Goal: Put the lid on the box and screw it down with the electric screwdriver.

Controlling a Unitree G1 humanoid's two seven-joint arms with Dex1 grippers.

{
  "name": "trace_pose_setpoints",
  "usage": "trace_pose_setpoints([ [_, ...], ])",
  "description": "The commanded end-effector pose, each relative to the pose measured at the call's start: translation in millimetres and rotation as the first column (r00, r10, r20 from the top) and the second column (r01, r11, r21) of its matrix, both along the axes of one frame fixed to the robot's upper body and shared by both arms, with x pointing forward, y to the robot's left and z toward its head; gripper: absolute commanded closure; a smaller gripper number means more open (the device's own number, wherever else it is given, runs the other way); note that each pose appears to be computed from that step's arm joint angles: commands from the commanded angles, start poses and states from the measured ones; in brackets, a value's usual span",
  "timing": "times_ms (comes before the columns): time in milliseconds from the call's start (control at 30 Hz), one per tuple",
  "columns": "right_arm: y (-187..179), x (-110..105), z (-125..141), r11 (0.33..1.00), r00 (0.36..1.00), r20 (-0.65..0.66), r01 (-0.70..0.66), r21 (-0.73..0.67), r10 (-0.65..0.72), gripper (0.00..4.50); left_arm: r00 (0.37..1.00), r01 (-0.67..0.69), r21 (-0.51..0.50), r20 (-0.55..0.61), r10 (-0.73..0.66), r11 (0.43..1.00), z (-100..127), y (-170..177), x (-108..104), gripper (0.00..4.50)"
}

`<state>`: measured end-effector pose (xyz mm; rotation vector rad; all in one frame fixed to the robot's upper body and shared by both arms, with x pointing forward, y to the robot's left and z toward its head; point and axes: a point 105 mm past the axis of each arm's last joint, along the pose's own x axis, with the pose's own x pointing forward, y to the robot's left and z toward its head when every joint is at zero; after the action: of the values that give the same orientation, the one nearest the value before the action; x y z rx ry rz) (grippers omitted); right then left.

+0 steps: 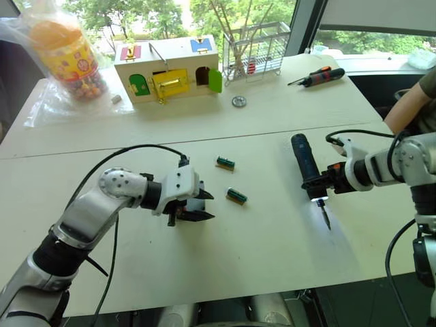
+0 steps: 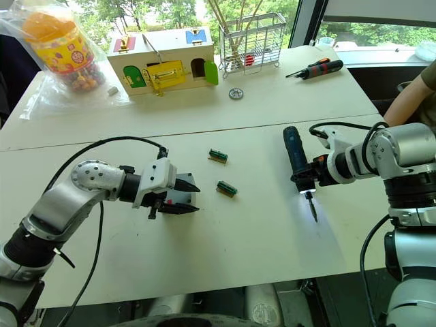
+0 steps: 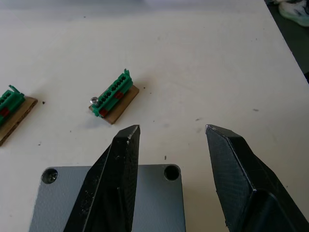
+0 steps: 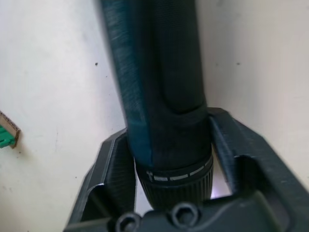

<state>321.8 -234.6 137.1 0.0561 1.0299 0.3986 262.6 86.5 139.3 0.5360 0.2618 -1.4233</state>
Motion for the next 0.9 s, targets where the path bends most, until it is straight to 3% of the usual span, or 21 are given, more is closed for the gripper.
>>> trace_pose_setpoints([
  [33,3.5,10.7,18.4,1.0,0.996,0.093,-0.015,-0.006,0.015,0.25,0.997,-0.066,-0.061,0.032,0.068,0.996,17.9,9.3,11.6,2.35],
  [67,3.3,13.7,22.6,1.0,0.993,0.121,-0.015,-0.01,0.016,0.01,0.994,-0.103,-0.091,0.031,0.106,0.991,25.1,13.9,17.3,2.35],
  [133,5.0,20.4,35.5,0.997,0.973,0.22,-0.057,-0.059,0.069,0.01,0.983,-0.177,-0.168,0.014,0.182,0.97,40.7,24.8,27.1,2.35],
  [200,20.4,28.9,64.3,0.97,0.879,0.417,-0.176,-0.167,0.231,0.01,0.948,-0.309,-0.293,-0.022,0.316,0.905,63.6,49.0,43.6,2.35],
  [267,45.8,26.2,82.9,0.946,0.788,0.523,-0.281,-0.165,0.325,0.01,0.917,-0.387,-0.325,-0.043,0.396,0.863,71.2,71.3,51.8,2.35],
  [367,94.0,3.5,94.5,0.85,0.601,0.637,-0.496,-0.177,0.483,0.01,0.864,-0.493,-0.267,-0.041,0.501,0.828,63.7,107.6,61.3,2.35],
  [433,124.7,-23.9,79.5,0.729,0.463,0.64,-0.644,-0.232,0.613,0.01,0.841,-0.537,-0.198,-0.047,0.54,0.82,48.6,124.2,61.2,2.35],
  [500,153.1,-49.4,56.2,0.628,0.389,0.629,-0.75,-0.208,0.673,0.01,0.832,-0.555,-0.124,-0.055,0.553,0.823,31.7,134.1,55.5,2.35],
  [633,187.0,-76.9,18.8,0.542,0.386,0.606,-0.836,-0.088,0.695,0.01,0.816,-0.577,-0.048,-0.082,0.572,0.816,5.4,136.5,41.3,2.35],
  [733,200.1,-75.3,-0.5,0.565,0.451,0.576,-0.825,-0.023,0.682,0.01,0.822,-0.564,-0.018,-0.11,0.559,0.826,-13.3,123.9,25.0,2.35],
  [900,211.9,-76.6,-4.9,0.562,0.488,0.565,-0.825,0.052,0.665,0.01,0.819,-0.566,-0.024,-0.135,0.558,0.824,-18.6,111.7,16.4,2.35],
])
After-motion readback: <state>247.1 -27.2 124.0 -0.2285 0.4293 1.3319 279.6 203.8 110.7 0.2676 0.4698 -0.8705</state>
